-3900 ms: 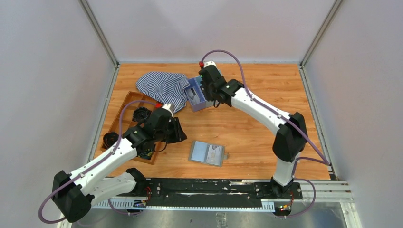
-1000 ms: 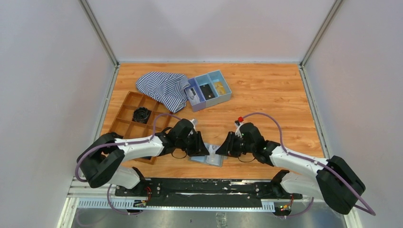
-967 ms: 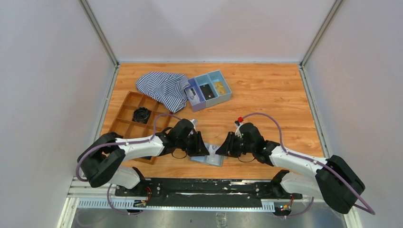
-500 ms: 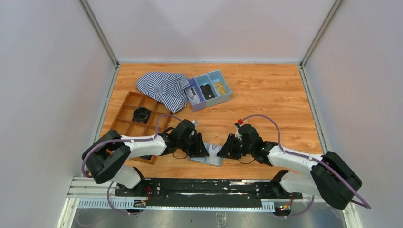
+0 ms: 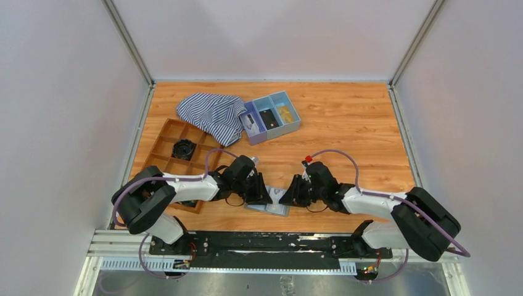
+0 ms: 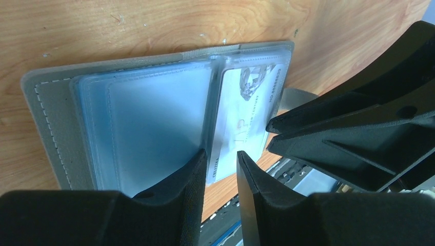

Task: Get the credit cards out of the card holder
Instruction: Remove the credit card from the card holder, then place the credit card in the storage box.

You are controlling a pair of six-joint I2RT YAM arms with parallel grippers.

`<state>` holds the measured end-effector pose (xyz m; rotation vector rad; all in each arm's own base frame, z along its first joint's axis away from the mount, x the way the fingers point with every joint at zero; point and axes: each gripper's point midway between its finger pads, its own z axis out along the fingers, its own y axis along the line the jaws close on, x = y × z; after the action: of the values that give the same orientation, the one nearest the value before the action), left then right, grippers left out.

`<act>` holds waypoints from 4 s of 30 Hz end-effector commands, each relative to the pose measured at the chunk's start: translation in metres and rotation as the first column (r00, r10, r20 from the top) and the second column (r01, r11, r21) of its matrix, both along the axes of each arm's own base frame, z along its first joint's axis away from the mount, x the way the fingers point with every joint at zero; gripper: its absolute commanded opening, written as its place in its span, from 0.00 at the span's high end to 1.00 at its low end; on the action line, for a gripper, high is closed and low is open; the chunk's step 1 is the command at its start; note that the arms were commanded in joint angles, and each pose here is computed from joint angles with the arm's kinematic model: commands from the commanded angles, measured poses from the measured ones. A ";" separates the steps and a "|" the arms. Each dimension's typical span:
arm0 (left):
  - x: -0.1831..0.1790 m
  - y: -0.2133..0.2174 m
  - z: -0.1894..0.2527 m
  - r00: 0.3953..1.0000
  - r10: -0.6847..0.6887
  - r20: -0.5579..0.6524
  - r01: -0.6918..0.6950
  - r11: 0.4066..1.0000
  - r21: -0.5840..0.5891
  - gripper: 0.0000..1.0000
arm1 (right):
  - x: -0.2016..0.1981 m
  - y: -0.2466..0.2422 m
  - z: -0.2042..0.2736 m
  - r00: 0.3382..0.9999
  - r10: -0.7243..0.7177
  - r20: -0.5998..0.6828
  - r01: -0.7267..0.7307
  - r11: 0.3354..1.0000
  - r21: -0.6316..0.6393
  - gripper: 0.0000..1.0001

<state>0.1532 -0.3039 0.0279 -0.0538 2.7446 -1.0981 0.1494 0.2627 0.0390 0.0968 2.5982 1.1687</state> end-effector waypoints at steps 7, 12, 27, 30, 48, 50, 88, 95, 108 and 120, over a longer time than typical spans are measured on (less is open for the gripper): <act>0.004 -0.005 0.004 1.000 0.001 0.002 0.000 1.000 -0.023 0.68 | -0.008 0.003 -0.010 0.999 0.025 -0.025 -0.026 1.000 -0.007 0.72; 0.006 -0.005 0.006 1.000 0.004 0.003 -0.004 0.999 -0.035 0.75 | -0.007 0.003 -0.012 0.999 0.028 -0.032 -0.028 1.000 -0.012 0.72; 0.010 0.008 0.014 0.999 0.040 0.018 -0.038 0.997 -0.063 1.00 | -0.007 0.002 -0.019 0.999 0.022 -0.050 -0.024 0.999 -0.035 0.75; 0.011 0.014 0.016 0.998 0.055 0.023 -0.053 0.996 -0.070 1.00 | -0.008 0.000 -0.021 0.998 0.020 -0.054 -0.022 0.999 -0.041 0.75; 0.014 0.045 0.015 0.990 0.137 0.041 -0.133 0.988 -0.083 1.00 | -0.012 -0.006 -0.026 0.998 0.008 -0.063 -0.012 0.998 -0.065 0.77; 0.016 0.049 0.017 0.988 0.149 0.049 -0.145 0.985 -0.091 1.00 | -0.012 -0.006 -0.025 0.998 0.008 -0.062 -0.012 0.998 -0.065 0.77; 0.090 0.053 0.142 0.931 0.215 0.294 -0.180 0.973 -0.143 1.00 | 0.003 -0.007 0.043 0.992 0.009 0.123 -0.008 1.000 -0.009 0.61; 0.148 0.053 0.149 0.917 0.283 0.282 -0.228 0.950 -0.211 1.00 | 0.002 -0.019 0.044 0.990 -0.011 0.142 0.018 0.999 -0.048 0.61; 0.256 0.071 0.154 0.842 0.491 0.225 -0.431 0.862 -0.267 1.00 | 0.007 -0.024 0.044 0.988 -0.017 0.153 0.029 0.997 -0.078 0.61; 0.296 0.081 0.099 0.767 0.628 0.134 -0.596 0.774 -0.213 1.00 | 0.009 -0.034 0.041 0.988 -0.036 0.147 0.053 0.992 -0.111 0.61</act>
<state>0.4325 -0.2305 0.1275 -0.6894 2.2485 -1.0583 0.1500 0.2344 0.0733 0.0306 2.5349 1.0150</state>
